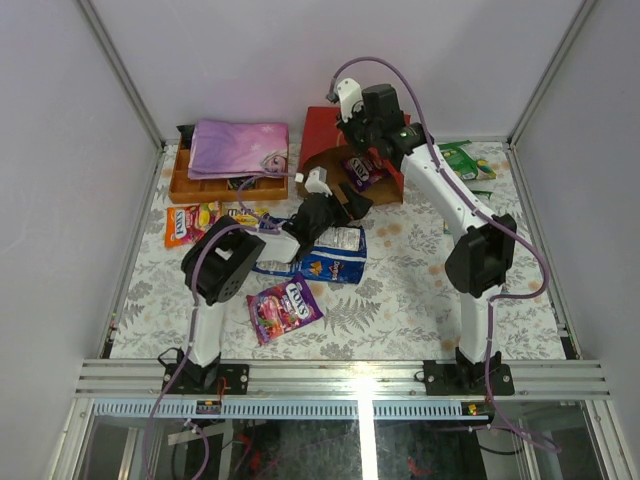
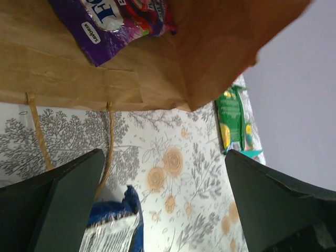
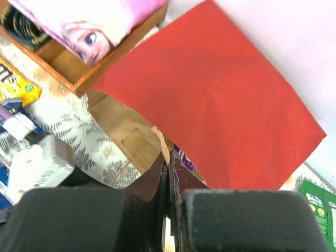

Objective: Take the snacks out of the paper bag
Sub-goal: Take out the snack from the paper bag.

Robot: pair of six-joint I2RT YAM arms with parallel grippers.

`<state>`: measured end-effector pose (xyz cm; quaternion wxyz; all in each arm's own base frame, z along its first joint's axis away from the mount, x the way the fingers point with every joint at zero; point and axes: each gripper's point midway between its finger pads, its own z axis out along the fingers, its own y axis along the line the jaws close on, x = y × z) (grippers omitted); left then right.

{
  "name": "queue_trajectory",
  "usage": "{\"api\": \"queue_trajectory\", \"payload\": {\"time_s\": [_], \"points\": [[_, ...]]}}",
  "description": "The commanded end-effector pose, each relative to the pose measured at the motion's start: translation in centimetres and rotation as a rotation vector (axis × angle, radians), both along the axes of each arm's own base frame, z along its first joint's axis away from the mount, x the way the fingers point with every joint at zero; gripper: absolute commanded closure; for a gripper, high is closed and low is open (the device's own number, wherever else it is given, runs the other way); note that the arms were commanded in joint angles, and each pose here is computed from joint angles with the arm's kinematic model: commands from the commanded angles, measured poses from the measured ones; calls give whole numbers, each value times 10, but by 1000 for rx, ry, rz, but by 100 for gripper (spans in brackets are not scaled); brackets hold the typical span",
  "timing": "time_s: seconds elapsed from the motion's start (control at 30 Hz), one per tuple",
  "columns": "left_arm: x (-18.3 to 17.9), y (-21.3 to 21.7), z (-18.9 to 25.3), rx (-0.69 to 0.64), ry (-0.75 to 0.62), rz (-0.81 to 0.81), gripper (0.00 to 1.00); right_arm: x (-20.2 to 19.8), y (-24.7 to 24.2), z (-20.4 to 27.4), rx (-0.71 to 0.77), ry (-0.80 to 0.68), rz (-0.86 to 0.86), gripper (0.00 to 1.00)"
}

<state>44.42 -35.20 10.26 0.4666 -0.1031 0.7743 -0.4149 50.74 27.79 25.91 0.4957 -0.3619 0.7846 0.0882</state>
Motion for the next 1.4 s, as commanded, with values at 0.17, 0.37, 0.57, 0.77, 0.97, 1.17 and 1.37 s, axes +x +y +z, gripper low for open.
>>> {"api": "queue_trajectory", "payload": {"time_s": [0.17, 0.37, 0.57, 0.77, 0.97, 1.17, 1.37], "points": [[49, -15, 20, -314, -12, 187, 1, 15, 13, 72, 179, -110, -76, 100], [71, 0, 11, -371, 38, 349, 3, 14, 13, 75, 199, -104, -84, 100], [81, 1, -15, -383, 180, 416, 4, 13, 10, 77, 214, -108, -106, 100], [79, 11, -46, -244, 321, 505, 5, 14, 7, 78, 219, -111, -132, 100], [76, 21, -55, -186, 354, 551, 5, 14, 9, 72, 235, -98, -139, 100], [78, 10, -71, -173, 411, 533, 5, 16, 9, 69, 239, -90, -146, 100], [90, 3, -83, -168, 421, 546, 6, 14, 10, 68, 248, -83, -143, 100]]}}
